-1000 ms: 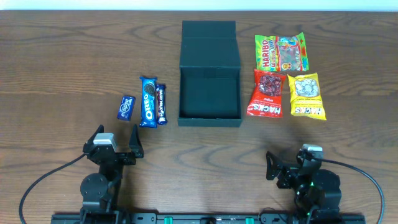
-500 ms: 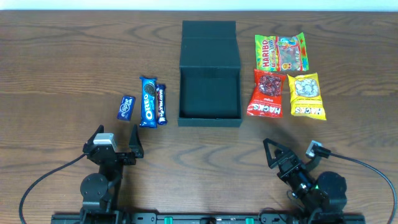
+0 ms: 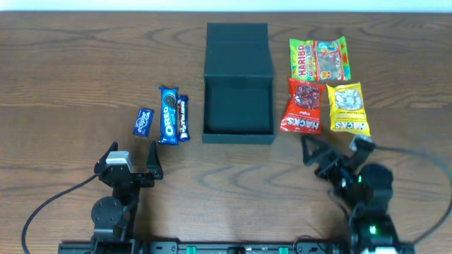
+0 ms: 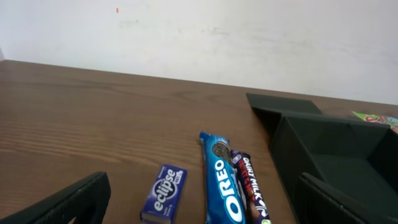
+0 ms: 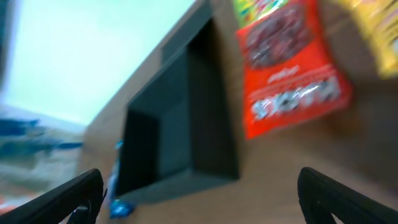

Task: Pack container
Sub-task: 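Reach right gripper to the green Haribo bag and grasp it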

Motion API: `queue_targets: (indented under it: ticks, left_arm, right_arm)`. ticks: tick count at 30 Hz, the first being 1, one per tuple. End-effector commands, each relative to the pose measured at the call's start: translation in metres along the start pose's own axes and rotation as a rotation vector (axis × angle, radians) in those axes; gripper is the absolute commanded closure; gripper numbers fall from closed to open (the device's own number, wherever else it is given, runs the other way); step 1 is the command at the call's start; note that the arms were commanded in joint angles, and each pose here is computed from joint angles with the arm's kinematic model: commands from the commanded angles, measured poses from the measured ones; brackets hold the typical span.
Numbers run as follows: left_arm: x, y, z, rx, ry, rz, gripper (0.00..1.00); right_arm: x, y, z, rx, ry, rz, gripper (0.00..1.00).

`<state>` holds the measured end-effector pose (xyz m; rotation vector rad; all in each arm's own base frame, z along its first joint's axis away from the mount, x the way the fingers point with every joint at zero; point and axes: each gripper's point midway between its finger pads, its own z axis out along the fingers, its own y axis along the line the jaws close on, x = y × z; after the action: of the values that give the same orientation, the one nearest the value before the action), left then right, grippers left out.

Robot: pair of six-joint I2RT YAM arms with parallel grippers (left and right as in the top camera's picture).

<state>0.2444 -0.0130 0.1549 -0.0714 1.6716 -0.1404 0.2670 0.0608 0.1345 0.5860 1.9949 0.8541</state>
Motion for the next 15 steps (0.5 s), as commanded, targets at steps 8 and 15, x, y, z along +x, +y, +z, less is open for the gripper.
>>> queue_targets:
  ticks: [8,15]
  left_arm:
    - [0.018,0.005,0.001,-0.021,0.056,0.019,0.05]
    - [0.019,0.005,0.001,-0.021,0.057,0.019,0.05]
  right_arm:
    - [-0.172,0.034,0.07,0.109,-0.108,-0.312,0.01]
    - [-0.245,0.039,0.137,0.197,-0.075,-0.48,0.01]
